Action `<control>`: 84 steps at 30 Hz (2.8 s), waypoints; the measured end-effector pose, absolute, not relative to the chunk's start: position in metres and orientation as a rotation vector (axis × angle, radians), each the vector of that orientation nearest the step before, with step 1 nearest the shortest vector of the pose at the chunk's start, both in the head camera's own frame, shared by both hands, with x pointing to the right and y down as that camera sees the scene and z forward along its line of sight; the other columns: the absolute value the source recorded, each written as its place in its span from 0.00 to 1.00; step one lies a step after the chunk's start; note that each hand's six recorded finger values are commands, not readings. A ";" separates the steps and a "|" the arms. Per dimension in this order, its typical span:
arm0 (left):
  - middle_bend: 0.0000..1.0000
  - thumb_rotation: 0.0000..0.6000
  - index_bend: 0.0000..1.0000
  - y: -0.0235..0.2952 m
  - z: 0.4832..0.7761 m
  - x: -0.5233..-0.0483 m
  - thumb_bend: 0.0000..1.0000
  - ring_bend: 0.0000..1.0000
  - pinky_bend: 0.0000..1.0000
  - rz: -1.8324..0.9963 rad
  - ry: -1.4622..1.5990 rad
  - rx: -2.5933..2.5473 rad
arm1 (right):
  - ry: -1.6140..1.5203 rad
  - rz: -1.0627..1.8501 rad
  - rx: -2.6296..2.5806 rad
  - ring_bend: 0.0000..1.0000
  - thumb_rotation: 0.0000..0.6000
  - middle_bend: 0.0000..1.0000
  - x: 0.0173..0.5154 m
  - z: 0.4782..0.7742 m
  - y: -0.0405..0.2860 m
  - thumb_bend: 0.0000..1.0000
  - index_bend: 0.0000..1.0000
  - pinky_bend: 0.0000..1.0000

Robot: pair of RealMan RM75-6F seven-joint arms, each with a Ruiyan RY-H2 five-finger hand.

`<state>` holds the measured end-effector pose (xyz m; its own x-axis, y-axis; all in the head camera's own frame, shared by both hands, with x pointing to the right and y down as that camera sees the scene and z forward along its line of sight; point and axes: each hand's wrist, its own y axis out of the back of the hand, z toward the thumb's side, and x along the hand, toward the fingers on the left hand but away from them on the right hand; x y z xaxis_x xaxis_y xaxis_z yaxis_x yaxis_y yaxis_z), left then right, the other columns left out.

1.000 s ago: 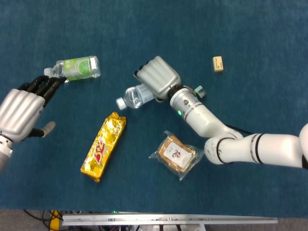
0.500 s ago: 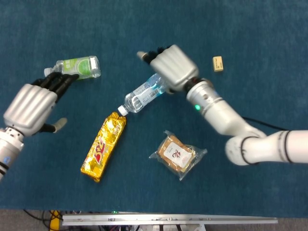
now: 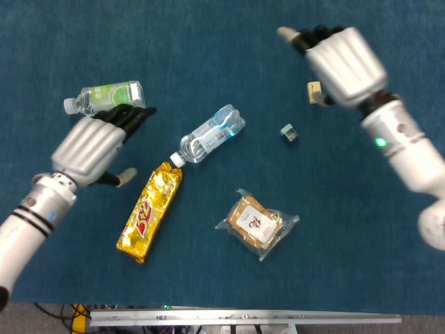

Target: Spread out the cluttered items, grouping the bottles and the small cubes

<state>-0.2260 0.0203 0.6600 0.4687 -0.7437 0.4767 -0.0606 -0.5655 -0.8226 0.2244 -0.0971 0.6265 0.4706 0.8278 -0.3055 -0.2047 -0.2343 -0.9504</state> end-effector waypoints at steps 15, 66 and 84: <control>0.14 1.00 0.03 0.012 0.697 -0.156 0.26 0.11 0.26 -1.146 0.638 -1.995 | -0.680 1.150 -1.468 0.32 1.00 0.32 0.312 0.606 -0.089 0.00 0.15 0.47; 0.48 1.00 0.43 -0.014 0.780 -0.098 0.26 0.43 0.44 -1.212 0.669 -1.934 | -0.752 1.201 -1.516 0.32 1.00 0.32 0.357 0.609 -0.097 0.00 0.15 0.47; 0.55 1.00 0.48 -0.027 0.764 -0.106 0.26 0.47 0.51 -1.087 0.598 -1.902 | -0.769 1.208 -1.517 0.32 1.00 0.32 0.358 0.609 -0.096 0.00 0.15 0.47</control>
